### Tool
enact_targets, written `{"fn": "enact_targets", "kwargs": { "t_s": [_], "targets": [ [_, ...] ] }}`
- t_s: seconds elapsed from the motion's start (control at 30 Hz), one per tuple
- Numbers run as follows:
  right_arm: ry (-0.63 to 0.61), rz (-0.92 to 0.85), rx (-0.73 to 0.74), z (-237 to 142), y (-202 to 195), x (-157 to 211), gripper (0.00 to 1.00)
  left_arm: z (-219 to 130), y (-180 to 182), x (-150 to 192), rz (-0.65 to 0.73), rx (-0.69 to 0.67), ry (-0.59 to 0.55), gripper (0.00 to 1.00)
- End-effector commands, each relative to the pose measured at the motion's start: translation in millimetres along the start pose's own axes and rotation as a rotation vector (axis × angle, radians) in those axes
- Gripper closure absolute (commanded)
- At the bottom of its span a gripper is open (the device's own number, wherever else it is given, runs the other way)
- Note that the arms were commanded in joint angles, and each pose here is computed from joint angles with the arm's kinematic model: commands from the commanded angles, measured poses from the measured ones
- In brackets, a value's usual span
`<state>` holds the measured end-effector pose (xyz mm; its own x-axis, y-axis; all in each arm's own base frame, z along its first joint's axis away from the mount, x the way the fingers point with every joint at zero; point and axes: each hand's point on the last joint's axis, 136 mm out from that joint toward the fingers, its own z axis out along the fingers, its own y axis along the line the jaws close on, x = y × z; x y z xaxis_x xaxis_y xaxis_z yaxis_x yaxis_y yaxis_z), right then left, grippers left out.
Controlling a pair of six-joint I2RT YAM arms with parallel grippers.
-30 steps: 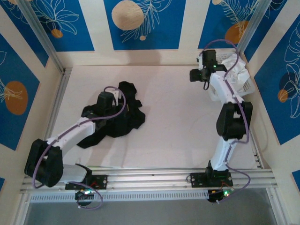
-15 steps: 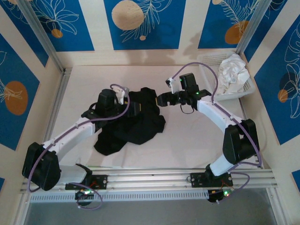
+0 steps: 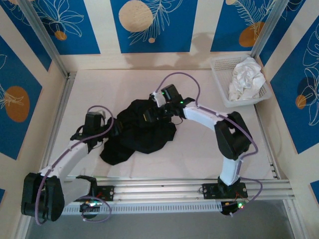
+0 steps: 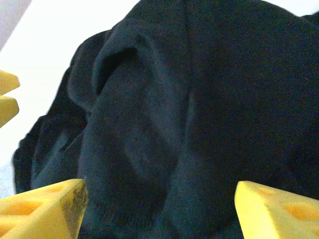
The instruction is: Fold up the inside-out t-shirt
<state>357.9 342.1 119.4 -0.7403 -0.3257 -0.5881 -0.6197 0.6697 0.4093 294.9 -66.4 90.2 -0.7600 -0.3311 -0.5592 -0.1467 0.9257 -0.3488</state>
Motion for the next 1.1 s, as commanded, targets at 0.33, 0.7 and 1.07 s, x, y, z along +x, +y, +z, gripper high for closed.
{"fn": "enact_targets", "kwargs": {
  "t_s": [0.33,0.7,1.07],
  "targets": [
    [-0.073,-0.069,0.128,-0.4,-1.8,-45.5,1.0,54.3,-14.6,-0.2,-0.031,0.094,0.087,0.86],
    [-0.556,-0.146,0.183,-242.7,20.4,-132.4,1.0,-88.3,-103.7,-133.9,-0.02,0.387,-0.34,1.0],
    [-1.016,-0.201,0.369,-463.2,47.3,-138.1,1.0,-292.9,-163.2,-244.2,0.11,0.509,-0.8,1.0]
  ]
}}
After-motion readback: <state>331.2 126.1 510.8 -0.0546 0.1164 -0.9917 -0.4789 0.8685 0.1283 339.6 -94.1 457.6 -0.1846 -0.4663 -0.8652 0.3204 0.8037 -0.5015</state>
